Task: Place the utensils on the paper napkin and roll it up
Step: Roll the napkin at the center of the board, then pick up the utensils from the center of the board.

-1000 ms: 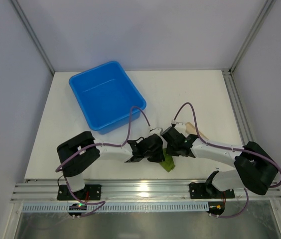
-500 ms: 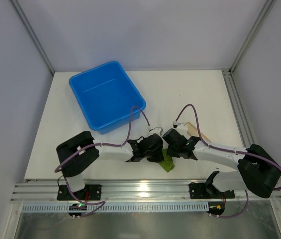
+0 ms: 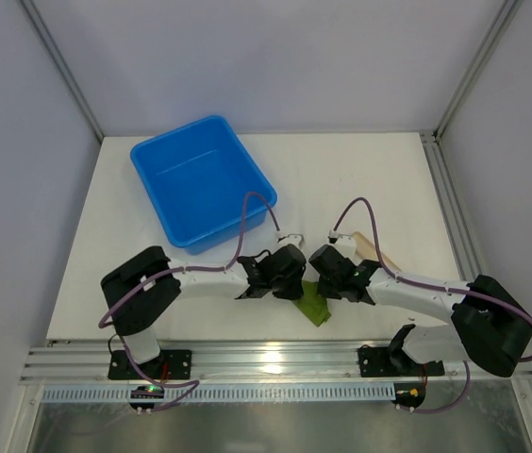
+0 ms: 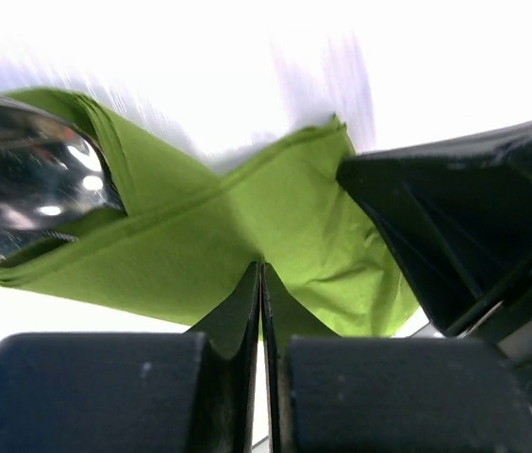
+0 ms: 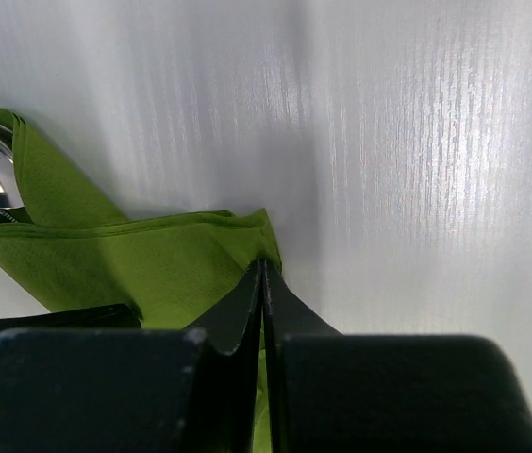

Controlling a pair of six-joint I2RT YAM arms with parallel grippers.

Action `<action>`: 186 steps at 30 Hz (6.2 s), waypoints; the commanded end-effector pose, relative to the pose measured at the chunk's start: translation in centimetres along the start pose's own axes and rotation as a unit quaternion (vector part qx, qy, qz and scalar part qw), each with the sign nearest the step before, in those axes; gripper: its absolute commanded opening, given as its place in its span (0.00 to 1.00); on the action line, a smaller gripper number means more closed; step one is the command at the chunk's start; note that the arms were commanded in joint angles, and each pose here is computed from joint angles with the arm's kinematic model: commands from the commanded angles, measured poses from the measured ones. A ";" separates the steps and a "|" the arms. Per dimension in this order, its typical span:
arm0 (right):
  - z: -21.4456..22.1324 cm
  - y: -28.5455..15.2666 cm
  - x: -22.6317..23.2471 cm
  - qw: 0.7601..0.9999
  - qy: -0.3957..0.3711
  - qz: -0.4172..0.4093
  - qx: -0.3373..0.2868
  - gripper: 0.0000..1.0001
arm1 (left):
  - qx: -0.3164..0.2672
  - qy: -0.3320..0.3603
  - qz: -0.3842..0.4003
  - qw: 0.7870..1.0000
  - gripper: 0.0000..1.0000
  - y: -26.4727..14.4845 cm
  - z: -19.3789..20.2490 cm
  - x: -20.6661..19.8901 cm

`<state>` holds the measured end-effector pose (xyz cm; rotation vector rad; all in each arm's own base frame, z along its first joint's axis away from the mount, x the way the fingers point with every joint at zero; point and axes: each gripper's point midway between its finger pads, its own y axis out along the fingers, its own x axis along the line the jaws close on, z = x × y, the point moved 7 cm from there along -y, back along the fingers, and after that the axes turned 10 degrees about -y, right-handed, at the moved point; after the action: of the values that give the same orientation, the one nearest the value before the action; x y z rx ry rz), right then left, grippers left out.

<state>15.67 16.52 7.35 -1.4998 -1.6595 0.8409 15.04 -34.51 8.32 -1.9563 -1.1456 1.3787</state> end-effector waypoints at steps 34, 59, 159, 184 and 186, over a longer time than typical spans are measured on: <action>0.0 -3.2 -1.4 0.999 -0.039 -0.021 -0.017 0.20 | 0.025 -0.011 0.004 1.000 0.00 3.0 1.4 1.7; 5.0 -2.4 -1.0 0.991 -0.028 -0.124 0.053 0.04 | 0.029 -0.008 -0.003 1.000 0.00 2.6 2.1 2.8; 2.6 -6.4 4.3 0.963 0.115 -0.241 0.034 0.04 | -0.031 -0.265 0.070 0.961 0.76 -4.2 1.9 4.6; 2.4 -6.6 4.4 0.961 0.119 -0.249 0.027 0.04 | 0.013 -0.455 0.130 0.881 0.77 -0.4 3.7 7.8; 2.4 -6.7 4.4 0.961 0.119 -0.250 0.027 0.04 | 0.019 -0.461 0.140 0.876 0.77 -0.1 3.8 7.7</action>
<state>9.33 19.05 10.21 -1.0632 -1.6638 0.4996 13.95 -29.91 7.31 -1.6906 -1.0545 2.6654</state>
